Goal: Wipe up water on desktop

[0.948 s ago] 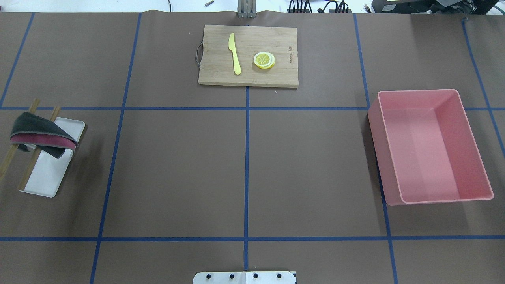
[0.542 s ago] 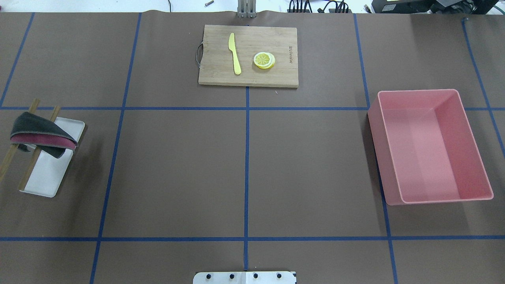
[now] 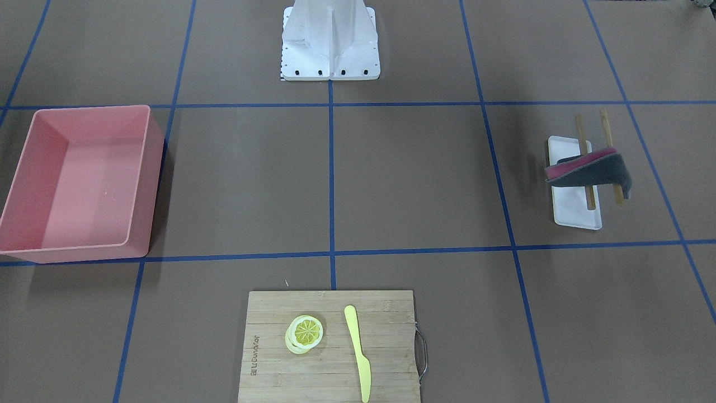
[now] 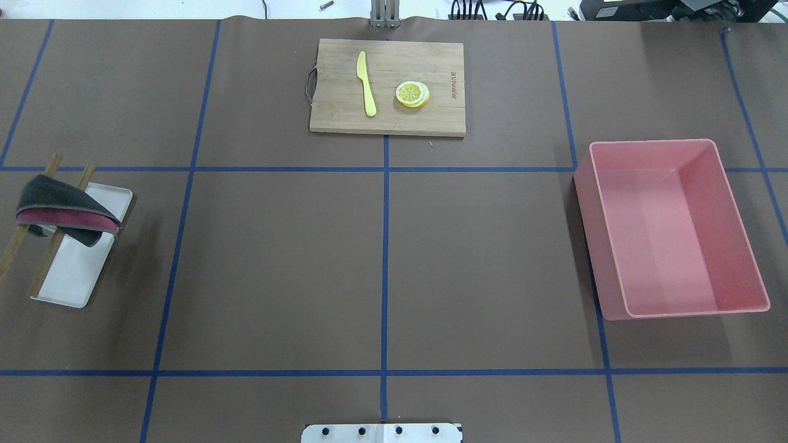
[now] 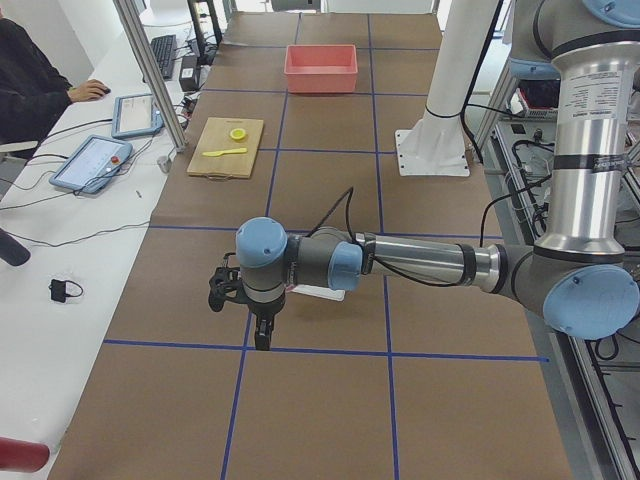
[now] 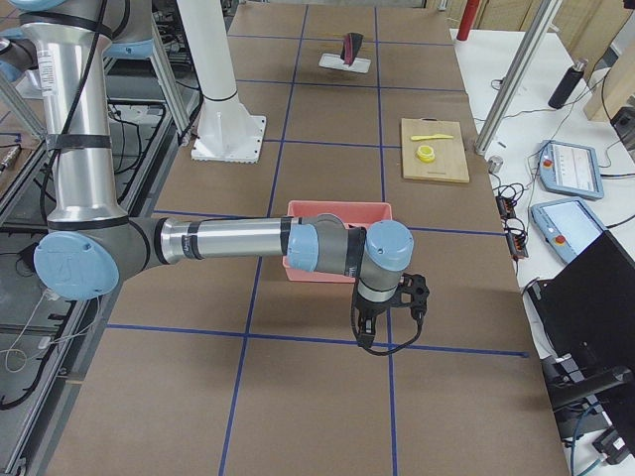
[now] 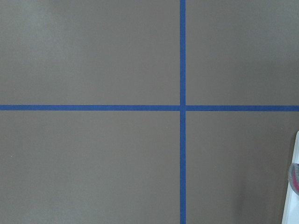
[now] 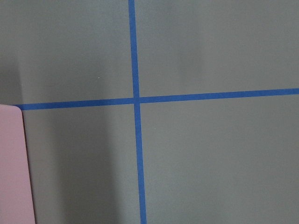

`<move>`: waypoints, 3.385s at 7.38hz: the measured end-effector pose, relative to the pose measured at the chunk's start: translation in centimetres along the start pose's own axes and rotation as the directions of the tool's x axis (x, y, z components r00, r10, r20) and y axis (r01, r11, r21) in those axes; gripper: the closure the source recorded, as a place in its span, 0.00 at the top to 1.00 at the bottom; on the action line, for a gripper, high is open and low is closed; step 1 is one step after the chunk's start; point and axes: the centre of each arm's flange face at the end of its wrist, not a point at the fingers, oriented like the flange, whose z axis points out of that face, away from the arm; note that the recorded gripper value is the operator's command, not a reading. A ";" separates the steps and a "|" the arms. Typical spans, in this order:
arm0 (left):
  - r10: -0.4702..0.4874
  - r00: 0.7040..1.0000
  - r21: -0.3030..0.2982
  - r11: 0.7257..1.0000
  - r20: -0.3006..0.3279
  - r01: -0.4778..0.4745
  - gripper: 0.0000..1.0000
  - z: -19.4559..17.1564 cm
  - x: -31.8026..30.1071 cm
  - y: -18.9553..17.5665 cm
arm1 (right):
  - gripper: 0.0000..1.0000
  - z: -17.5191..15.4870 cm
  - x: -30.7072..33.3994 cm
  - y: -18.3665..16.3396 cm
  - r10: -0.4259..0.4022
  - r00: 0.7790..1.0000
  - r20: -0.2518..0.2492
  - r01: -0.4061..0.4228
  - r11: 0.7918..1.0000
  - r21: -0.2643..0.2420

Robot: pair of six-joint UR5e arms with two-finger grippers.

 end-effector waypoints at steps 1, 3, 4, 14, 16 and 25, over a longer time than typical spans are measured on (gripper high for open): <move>0.023 1.000 0.020 1.000 -0.014 -0.022 0.98 -0.9 1.3 -1.2 | 1.00 -0.1 -0.1 0.0 -0.002 1.000 0.004 0.002 1.000 0.001; 0.037 0.996 0.018 0.999 -0.082 -0.036 0.98 -0.9 5.8 -3.1 | 1.00 -0.4 -0.4 0.1 -0.017 1.000 0.004 0.017 1.000 0.011; -0.003 0.994 0.019 1.000 -0.109 0.005 0.98 -0.7 8.7 -3.6 | 1.00 -0.6 -0.6 0.1 -0.021 1.000 -0.001 0.021 1.000 0.015; -0.009 0.979 -0.088 0.996 -0.202 -0.009 0.88 8.3 22.2 -0.6 | 1.00 -0.7 -0.7 -0.2 -0.022 0.999 -0.032 0.023 1.000 0.019; -0.015 0.981 -0.107 0.994 -0.195 -0.006 0.65 9.1 21.7 0.3 | 1.00 -0.7 -0.9 -0.3 -0.025 0.999 -0.032 0.026 1.000 0.018; -0.014 0.981 -0.095 0.995 -0.196 -0.005 0.00 7.8 20.6 2.1 | 1.00 -0.5 -1.8 -0.8 -0.040 0.999 -0.030 0.040 0.999 0.013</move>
